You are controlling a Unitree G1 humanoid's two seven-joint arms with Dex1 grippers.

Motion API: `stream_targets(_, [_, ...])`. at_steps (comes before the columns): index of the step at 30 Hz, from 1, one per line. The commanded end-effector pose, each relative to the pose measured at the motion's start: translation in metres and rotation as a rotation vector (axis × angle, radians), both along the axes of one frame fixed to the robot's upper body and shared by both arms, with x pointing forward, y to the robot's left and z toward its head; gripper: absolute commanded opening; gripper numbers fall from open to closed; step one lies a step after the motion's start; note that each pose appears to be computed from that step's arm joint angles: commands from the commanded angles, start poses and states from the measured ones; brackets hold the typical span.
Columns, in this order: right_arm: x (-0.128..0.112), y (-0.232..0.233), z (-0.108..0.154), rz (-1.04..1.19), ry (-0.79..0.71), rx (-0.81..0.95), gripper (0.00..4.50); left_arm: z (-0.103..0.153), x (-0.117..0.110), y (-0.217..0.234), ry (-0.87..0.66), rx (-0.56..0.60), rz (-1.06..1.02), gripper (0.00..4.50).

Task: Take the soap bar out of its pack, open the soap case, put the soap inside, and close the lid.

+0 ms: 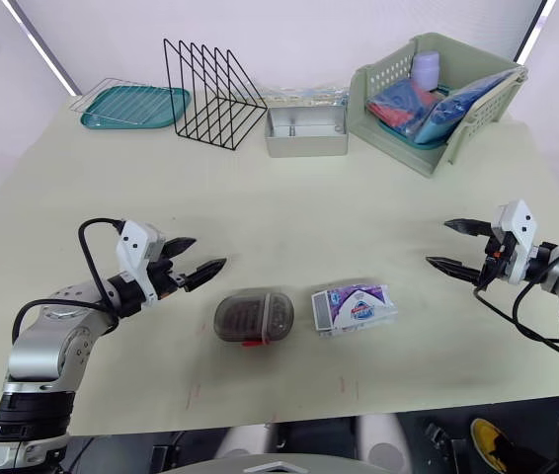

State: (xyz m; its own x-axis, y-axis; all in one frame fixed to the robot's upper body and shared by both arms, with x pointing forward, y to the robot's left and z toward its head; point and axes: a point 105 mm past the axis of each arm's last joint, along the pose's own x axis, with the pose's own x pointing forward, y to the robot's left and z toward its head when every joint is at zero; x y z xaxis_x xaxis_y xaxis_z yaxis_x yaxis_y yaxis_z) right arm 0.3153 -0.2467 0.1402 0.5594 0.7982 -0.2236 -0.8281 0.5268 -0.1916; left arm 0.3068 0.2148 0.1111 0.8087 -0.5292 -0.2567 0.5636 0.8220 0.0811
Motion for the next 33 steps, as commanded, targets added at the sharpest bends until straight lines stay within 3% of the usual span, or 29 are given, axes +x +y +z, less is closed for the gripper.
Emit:
stream_targets(1, [0.007, -0.009, 0.009, -0.084, -0.059, -0.018, 4.5, 0.018, 0.006, -0.005, -0.071, -0.015, 0.0, 4.46])
stream_targets(9, [0.016, -0.018, 0.007, -0.185, -0.07, -0.012, 4.5, 0.016, 0.008, -0.006, -0.063, -0.014, 0.004, 4.46])
stream_targets(16, [0.014, -0.015, 0.007, -0.14, -0.065, -0.007, 4.5, 0.017, 0.006, -0.006, -0.07, -0.015, -0.007, 4.46])
stream_targets(21, [0.012, -0.001, 0.023, -0.025, -0.068, -0.012, 4.5, 0.027, 0.006, -0.01, -0.105, -0.044, -0.045, 4.46])
stream_targets(23, [0.002, 0.014, 0.029, 0.111, -0.048, -0.07, 4.5, 0.035, 0.0, -0.015, -0.127, -0.052, -0.135, 4.46])
stream_targets(26, [-0.023, 0.032, 0.034, 0.373, 0.014, -0.228, 4.5, 0.04, -0.027, -0.021, -0.123, -0.001, -0.407, 4.46])
stream_targets(30, [-0.036, 0.052, 0.031, 0.528, 0.096, -0.299, 4.5, 0.036, -0.049, -0.015, -0.13, 0.127, -0.62, 4.46])
stream_targets(33, [-0.042, 0.063, 0.025, 0.581, 0.132, -0.325, 4.5, 0.038, -0.053, -0.011, -0.142, 0.149, -0.67, 4.46])
